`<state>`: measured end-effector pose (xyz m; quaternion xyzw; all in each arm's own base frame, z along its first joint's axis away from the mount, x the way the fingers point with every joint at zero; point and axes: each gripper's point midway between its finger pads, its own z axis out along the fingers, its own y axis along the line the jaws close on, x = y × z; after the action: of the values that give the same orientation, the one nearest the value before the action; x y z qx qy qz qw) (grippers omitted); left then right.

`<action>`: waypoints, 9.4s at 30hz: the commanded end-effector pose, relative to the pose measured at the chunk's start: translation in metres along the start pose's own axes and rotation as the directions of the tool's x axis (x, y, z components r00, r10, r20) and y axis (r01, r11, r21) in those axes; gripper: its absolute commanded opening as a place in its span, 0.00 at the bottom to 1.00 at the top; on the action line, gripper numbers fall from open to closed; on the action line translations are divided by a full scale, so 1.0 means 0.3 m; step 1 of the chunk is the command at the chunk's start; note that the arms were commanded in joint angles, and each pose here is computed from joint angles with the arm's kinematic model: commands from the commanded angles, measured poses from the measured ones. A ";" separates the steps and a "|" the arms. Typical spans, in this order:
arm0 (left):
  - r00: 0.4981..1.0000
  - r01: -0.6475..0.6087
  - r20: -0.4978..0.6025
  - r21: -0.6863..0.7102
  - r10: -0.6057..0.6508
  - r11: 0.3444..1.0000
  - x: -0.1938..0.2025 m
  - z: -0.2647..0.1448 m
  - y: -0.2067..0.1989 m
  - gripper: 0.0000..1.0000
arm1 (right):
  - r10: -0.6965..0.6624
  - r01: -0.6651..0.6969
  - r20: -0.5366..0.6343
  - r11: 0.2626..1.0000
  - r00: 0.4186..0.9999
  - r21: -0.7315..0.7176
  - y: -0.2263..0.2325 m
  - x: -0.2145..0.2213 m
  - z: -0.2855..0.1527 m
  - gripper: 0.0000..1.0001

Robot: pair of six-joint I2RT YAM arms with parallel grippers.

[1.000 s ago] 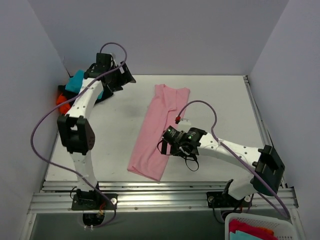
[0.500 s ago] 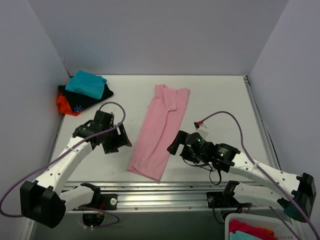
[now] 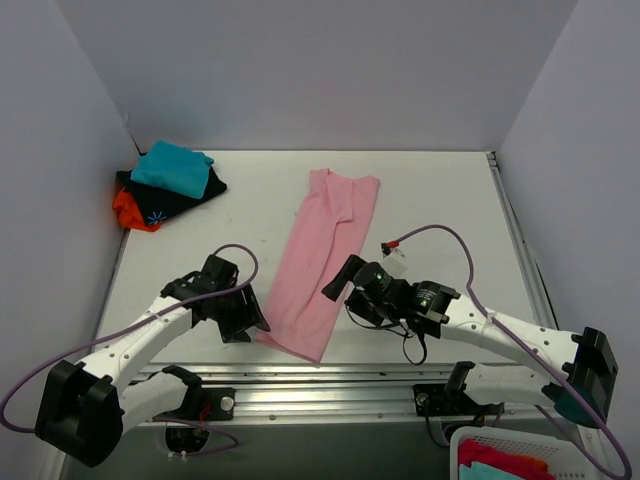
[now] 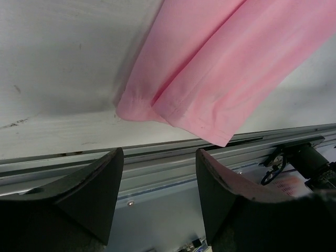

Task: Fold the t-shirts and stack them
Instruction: Fold the tshirt

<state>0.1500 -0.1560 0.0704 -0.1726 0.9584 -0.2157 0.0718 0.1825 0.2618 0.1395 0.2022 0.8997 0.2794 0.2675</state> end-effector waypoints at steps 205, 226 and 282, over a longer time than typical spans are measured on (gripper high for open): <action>0.999 0.019 -0.030 0.144 -0.014 0.989 -0.356 0.456 -0.435 0.31 | 0.069 -0.044 -0.036 0.882 0.997 0.470 -0.547 -0.083 0.348 0.02; 0.997 -0.037 -0.070 0.090 0.043 0.995 -0.131 0.126 -0.300 0.02 | 0.114 -0.115 0.026 0.913 0.993 0.392 -0.452 -0.132 0.067 0.00; 0.986 -0.127 0.142 0.279 0.090 0.952 -0.774 0.026 -0.654 0.94 | 0.039 -0.090 0.154 0.938 0.987 0.336 -0.213 -0.834 0.227 0.99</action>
<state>0.4309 -0.2301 0.1778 -0.1322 0.9235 -0.3221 0.1610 0.4041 0.1110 0.1399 0.2861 0.9161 0.0929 0.2652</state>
